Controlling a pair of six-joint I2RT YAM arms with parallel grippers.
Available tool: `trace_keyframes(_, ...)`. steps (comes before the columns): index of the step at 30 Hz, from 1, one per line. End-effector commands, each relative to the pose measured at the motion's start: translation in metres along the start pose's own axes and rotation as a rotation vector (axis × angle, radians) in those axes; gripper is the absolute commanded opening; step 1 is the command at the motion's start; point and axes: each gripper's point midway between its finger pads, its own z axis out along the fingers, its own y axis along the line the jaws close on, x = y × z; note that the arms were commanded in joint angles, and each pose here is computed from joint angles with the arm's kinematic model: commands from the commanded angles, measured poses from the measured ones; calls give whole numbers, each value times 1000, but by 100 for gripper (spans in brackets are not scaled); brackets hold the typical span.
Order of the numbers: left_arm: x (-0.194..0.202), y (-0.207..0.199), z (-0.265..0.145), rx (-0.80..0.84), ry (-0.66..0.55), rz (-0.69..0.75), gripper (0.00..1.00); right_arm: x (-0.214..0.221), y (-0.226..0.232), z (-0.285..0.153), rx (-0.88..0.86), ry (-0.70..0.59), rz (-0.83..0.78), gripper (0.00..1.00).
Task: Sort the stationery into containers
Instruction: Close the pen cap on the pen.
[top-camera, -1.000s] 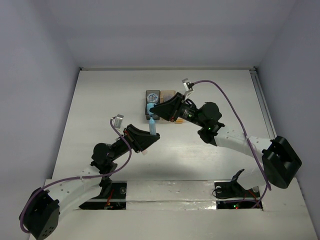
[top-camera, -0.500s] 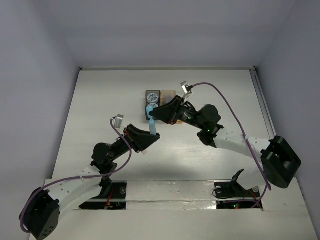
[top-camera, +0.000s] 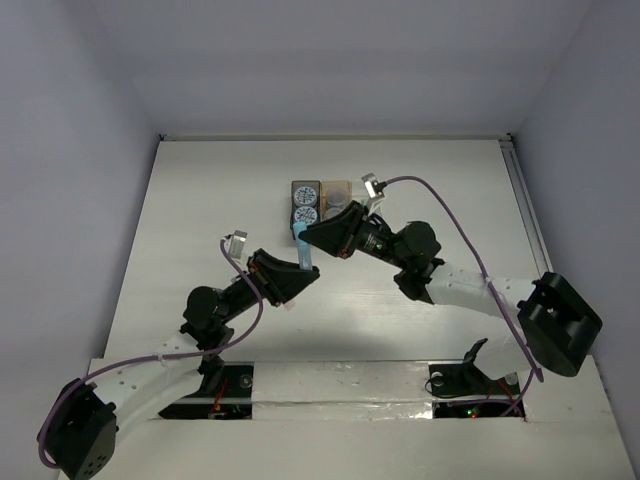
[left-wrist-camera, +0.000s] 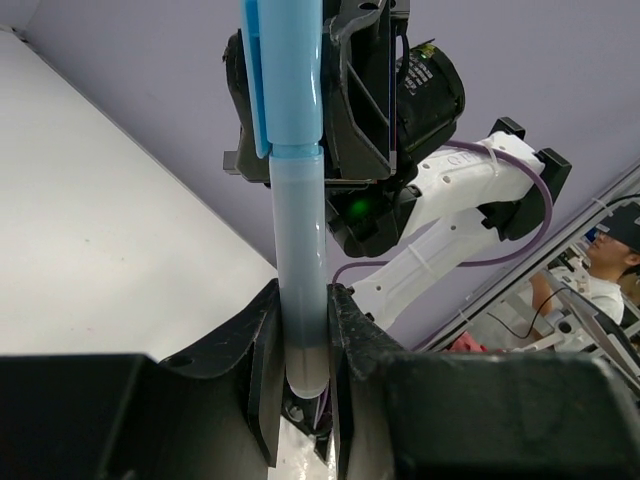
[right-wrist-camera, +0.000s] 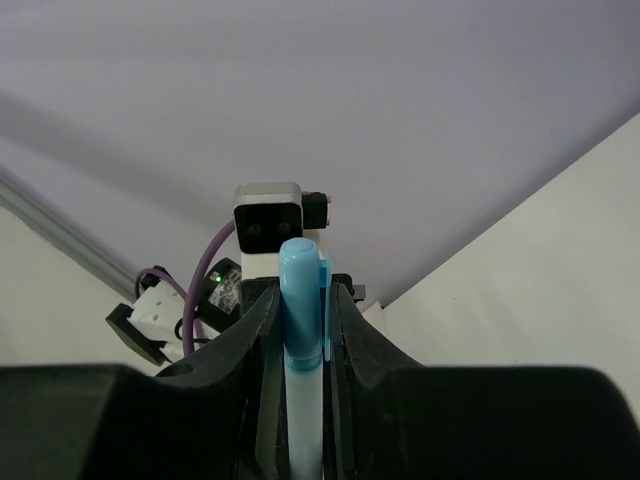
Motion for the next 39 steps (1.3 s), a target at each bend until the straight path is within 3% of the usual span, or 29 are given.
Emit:
trace_keyframes(1,-30,-28,9,84,-95,95,0,0,18,-2,-67,-22,-11,5)
trace_keyframes(17,-56,-52,26,148,-144,182,0,40,-2,-15,10,61,27,4)
trace_keyframes(21,-55,-60,24,178,-132,167,0,41,-7,-21,64,83,-22,0)
trace_keyframes(32,-79,-84,34,199,-163,218,0,81,-31,-38,154,274,-7,0)
trace_keyframes(39,-95,-100,44,233,-187,245,0,101,-39,-54,186,309,4,0)
